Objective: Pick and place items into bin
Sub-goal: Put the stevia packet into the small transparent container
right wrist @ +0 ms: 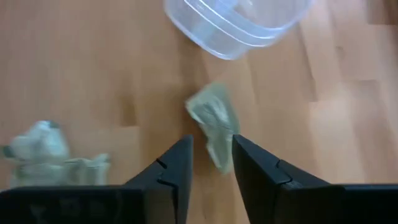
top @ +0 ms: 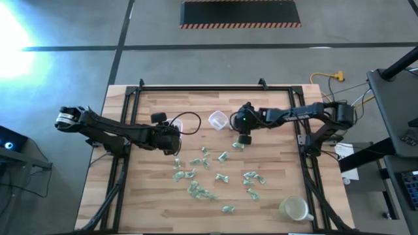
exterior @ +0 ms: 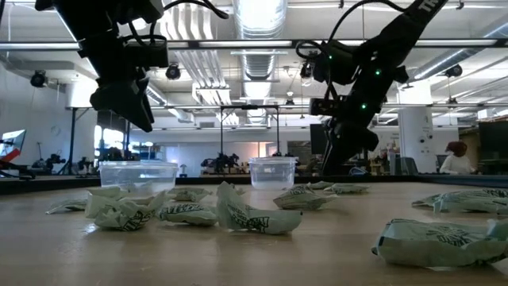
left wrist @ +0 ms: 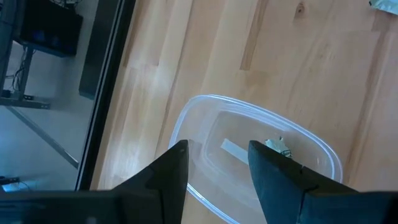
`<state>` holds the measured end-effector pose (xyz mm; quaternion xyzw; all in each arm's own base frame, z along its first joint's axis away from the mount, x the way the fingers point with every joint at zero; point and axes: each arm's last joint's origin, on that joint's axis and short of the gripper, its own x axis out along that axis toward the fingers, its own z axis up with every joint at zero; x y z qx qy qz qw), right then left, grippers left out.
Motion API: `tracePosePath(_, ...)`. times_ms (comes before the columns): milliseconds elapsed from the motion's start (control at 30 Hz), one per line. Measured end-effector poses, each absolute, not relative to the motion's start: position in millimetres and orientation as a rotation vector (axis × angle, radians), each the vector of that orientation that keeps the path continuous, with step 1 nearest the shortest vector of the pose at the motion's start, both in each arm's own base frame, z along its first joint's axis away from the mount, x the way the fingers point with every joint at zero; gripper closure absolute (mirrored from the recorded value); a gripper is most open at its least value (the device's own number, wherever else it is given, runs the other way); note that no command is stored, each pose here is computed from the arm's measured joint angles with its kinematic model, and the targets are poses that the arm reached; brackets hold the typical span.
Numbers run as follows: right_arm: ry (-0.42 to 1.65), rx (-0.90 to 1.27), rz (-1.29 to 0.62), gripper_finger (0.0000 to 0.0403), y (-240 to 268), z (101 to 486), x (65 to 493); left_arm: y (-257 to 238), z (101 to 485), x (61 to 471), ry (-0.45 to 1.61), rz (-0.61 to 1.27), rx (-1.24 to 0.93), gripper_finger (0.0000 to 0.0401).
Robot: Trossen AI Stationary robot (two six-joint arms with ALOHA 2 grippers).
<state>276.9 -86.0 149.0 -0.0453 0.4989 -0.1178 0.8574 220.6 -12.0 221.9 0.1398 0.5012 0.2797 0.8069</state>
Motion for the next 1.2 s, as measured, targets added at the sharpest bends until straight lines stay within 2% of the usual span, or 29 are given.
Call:
tracePosePath(267,1.03,-0.1,-0.253,0.0228,-91.8,145.1,282.0,-12.0,221.7,220.6,1.072,0.598,0.299,0.025)
tracePosePath(500,1.07,-0.063,-0.288,0.0212,-104.8,135.5,283.5,-12.1,221.6,220.7,1.072,0.598,0.299,0.025)
tracePosePath(1000,1.109,-0.026,-0.3,0.025,-108.0,126.0,282.4,-12.1,221.2,220.6,1.073,0.598,0.3,0.025)
tracePosePath(1200,1.112,-0.044,-0.289,0.0288,-107.9,126.6,282.3,-12.1,221.2,220.6,1.073,0.598,0.3,0.025)
